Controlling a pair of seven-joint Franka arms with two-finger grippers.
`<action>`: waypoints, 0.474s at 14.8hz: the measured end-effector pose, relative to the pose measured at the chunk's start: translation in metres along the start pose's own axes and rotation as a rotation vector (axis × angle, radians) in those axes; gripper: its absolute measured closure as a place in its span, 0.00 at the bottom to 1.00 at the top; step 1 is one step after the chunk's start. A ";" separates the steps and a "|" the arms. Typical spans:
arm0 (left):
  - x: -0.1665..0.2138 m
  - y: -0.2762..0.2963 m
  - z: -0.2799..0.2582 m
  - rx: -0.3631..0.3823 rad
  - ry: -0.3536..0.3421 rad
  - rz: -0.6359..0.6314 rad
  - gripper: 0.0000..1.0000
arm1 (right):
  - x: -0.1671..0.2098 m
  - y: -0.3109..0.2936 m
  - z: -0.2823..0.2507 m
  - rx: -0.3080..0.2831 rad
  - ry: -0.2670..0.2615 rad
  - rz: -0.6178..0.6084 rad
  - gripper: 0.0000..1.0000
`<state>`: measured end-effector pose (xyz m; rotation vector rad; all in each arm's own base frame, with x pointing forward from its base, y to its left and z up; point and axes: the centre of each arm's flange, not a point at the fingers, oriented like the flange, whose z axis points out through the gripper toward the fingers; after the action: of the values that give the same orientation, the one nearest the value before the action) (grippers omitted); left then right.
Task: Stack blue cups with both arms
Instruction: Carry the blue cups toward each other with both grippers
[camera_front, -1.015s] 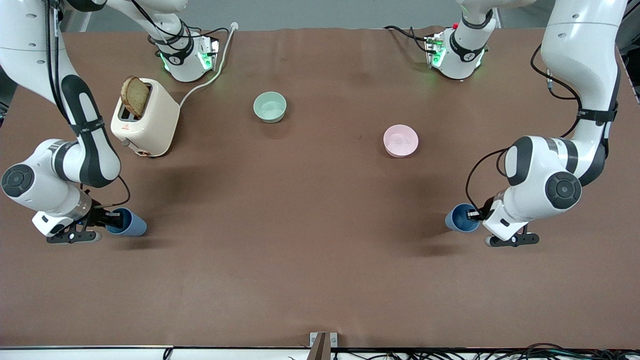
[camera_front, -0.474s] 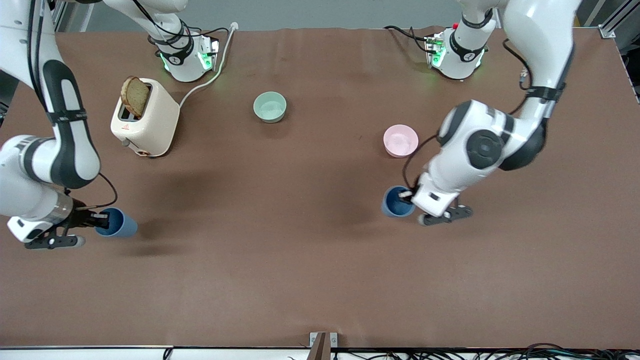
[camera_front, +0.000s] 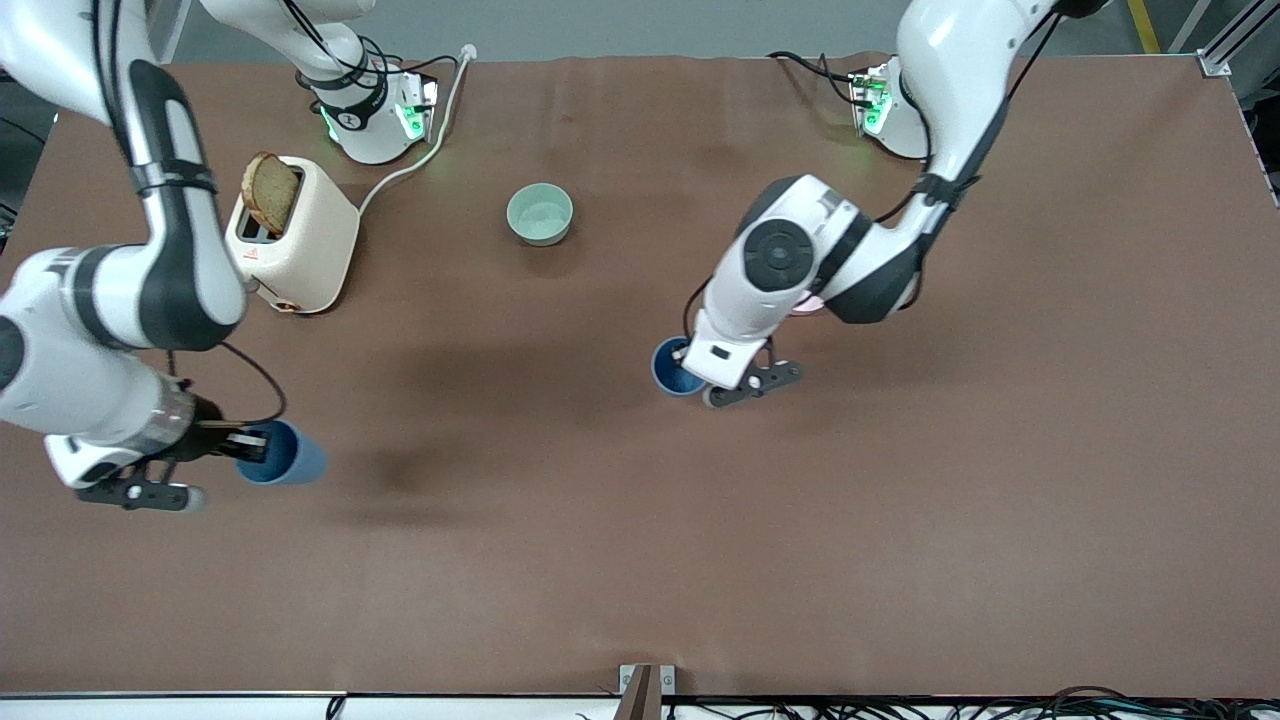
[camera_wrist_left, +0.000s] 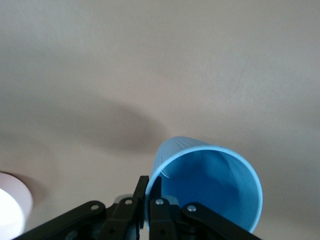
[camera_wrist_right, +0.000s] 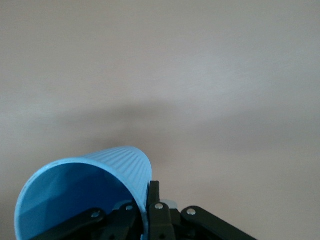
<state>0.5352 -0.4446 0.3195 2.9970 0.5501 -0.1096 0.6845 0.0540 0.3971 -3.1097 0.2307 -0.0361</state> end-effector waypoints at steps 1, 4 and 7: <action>-0.009 0.007 0.013 0.018 0.016 -0.020 0.96 | -0.005 -0.023 0.000 0.002 0.002 0.020 0.95; -0.027 0.022 0.042 0.042 0.035 -0.057 0.96 | -0.018 -0.077 -0.008 0.015 0.018 0.063 0.95; -0.030 0.027 0.057 0.026 0.031 -0.069 0.95 | -0.035 -0.124 -0.011 0.045 0.010 0.088 0.95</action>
<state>0.5134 -0.4863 0.2676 3.0105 0.6605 -0.0756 0.6680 0.1817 0.4106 -3.0512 0.3612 -0.0545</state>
